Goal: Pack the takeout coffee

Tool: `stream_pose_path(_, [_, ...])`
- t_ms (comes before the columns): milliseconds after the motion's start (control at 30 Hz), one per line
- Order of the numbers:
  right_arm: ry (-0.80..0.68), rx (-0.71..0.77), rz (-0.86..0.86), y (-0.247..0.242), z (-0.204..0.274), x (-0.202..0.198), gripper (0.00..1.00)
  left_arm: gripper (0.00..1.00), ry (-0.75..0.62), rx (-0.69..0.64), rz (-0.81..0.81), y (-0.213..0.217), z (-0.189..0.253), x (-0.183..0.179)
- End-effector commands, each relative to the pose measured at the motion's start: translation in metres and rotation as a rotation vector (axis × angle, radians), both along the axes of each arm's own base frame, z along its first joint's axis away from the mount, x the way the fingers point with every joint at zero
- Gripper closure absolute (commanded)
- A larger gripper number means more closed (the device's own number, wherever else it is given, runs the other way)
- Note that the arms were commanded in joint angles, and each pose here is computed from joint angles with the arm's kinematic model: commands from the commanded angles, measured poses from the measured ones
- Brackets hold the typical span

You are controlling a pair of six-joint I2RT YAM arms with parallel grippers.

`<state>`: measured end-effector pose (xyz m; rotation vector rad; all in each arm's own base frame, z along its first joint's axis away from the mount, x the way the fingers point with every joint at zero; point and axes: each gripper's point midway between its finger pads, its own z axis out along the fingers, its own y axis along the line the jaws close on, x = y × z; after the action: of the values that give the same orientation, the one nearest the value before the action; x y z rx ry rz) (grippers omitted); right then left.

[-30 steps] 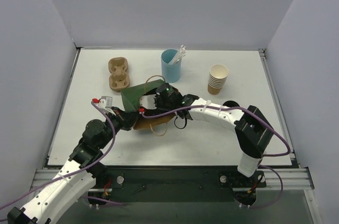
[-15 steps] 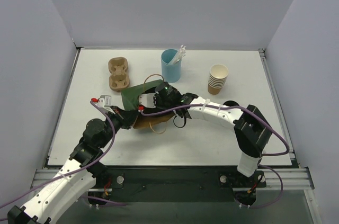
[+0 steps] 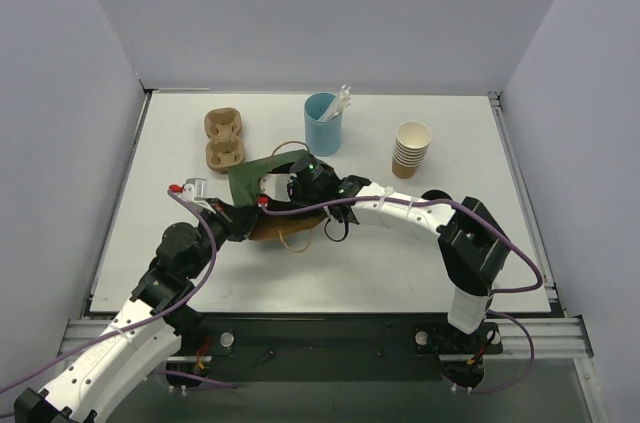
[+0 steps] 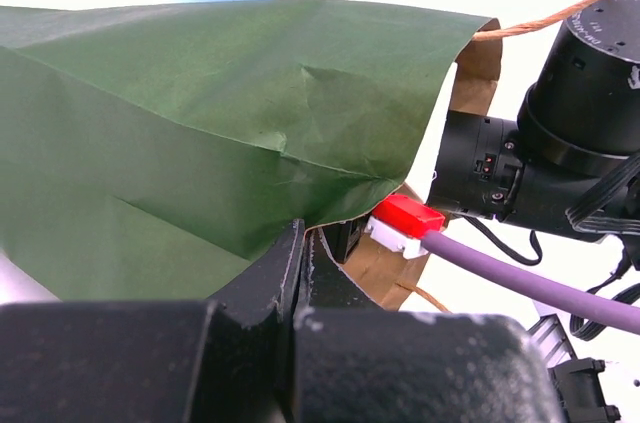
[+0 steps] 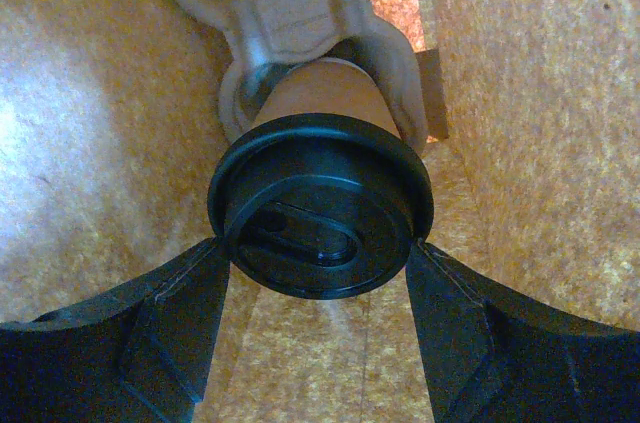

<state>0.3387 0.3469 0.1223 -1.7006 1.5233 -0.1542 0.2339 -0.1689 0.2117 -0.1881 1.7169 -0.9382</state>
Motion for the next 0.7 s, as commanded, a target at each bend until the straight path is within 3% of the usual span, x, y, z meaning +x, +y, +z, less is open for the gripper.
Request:
stream_pose_path(0, [0.08,0.057,-0.05,0.003,-0.002,-0.006,0.46,1.0,0.001,-0.037,-0.053,-0.009,0.017,-0.006])
stream_pose_path(67, [0.088,0.066,-0.047,0.001,0.003,-0.007,0.45,1.0,0.008,-0.048,-0.026,-0.006,0.017,-0.003])
stream_pose_path(200, [0.102,0.066,-0.018,-0.003,0.011,-0.01,0.29,1.0,0.007,-0.051,-0.026,-0.007,0.019,-0.002])
stream_pose_path(300, [0.105,0.072,-0.015,-0.005,0.018,-0.009,0.22,1.0,0.01,-0.051,-0.026,-0.007,0.02,-0.002])
stream_pose_path(667, [0.099,0.08,-0.039,-0.013,0.036,-0.007,0.18,1.0,0.044,-0.054,-0.003,-0.005,0.021,0.0])
